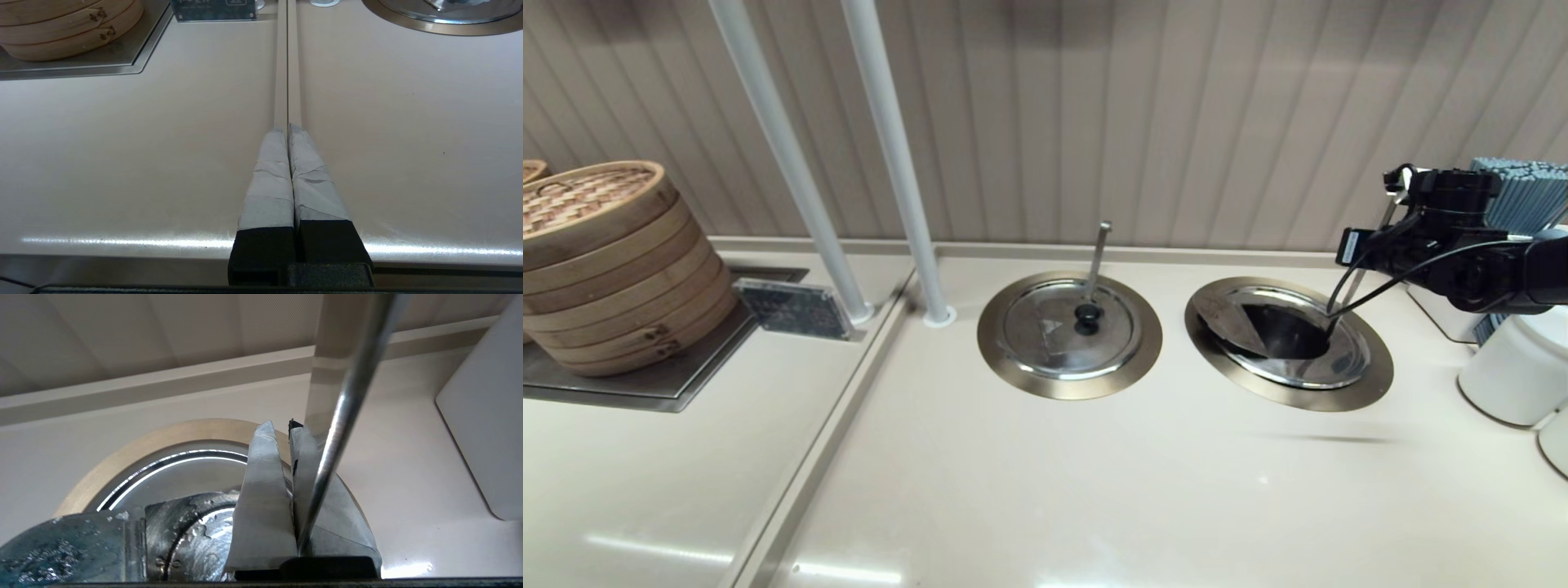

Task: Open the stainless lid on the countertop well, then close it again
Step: Stir with a spoon

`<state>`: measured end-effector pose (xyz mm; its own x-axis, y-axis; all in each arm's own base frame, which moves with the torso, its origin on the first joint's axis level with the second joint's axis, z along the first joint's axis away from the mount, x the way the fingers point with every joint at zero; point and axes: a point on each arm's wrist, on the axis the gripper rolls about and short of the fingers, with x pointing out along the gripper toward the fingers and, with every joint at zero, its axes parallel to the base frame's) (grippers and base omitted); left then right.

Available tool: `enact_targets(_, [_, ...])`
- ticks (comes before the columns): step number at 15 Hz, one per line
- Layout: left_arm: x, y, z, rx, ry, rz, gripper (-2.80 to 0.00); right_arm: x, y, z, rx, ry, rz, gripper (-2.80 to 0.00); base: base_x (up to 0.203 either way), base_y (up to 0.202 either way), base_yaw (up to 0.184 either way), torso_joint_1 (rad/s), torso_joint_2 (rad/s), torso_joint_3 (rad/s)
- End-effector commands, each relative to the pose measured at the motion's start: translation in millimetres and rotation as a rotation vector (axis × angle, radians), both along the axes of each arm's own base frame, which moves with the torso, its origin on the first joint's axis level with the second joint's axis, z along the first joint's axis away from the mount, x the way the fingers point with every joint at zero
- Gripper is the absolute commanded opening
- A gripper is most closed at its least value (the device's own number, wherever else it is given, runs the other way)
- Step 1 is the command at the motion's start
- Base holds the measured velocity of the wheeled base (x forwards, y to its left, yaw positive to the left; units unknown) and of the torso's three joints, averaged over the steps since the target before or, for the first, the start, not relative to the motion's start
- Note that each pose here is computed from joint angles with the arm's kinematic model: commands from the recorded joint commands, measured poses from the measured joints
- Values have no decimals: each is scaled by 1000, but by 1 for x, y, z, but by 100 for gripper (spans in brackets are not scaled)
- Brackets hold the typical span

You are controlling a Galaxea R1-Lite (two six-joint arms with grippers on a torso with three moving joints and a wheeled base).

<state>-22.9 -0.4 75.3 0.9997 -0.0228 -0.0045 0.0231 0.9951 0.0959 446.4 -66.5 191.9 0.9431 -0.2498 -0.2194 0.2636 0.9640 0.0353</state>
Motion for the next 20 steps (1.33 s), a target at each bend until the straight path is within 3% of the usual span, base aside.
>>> enact_targets(1, [0, 0, 0, 0, 0, 0, -280, 15, 15, -7, 27, -14, 29, -280, 0, 0, 0, 0, 0, 0])
enact_targets(7, [0, 0, 0, 0, 2, 0, -280, 20, 54, -5, 54, -33, 80, -280, 0, 0, 0, 0, 0, 0])
enact_targets(10, [0, 0, 0, 0, 0, 0, -280, 6, 48, -7, 57, 3, 63, -280, 0, 0, 0, 0, 0, 0])
enact_targets(13, [0, 0, 0, 0, 0, 0, -280, -5, 13, -12, 49, 34, -10, -280, 0, 0, 0, 0, 0, 0])
enact_targets(15, [0, 0, 0, 0, 0, 0, -280, -3, 4, -13, 50, 26, -27, -280, 0, 0, 0, 0, 0, 0])
enact_targets(18, [0, 0, 0, 0, 0, 0, -280, 16, 3, -16, 48, -1, -24, -280, 0, 0, 0, 0, 0, 0])
enact_targets(20, [0, 0, 0, 0, 0, 0, -280, 28, 22, -20, 51, -11, 14, -280, 0, 0, 0, 0, 0, 0])
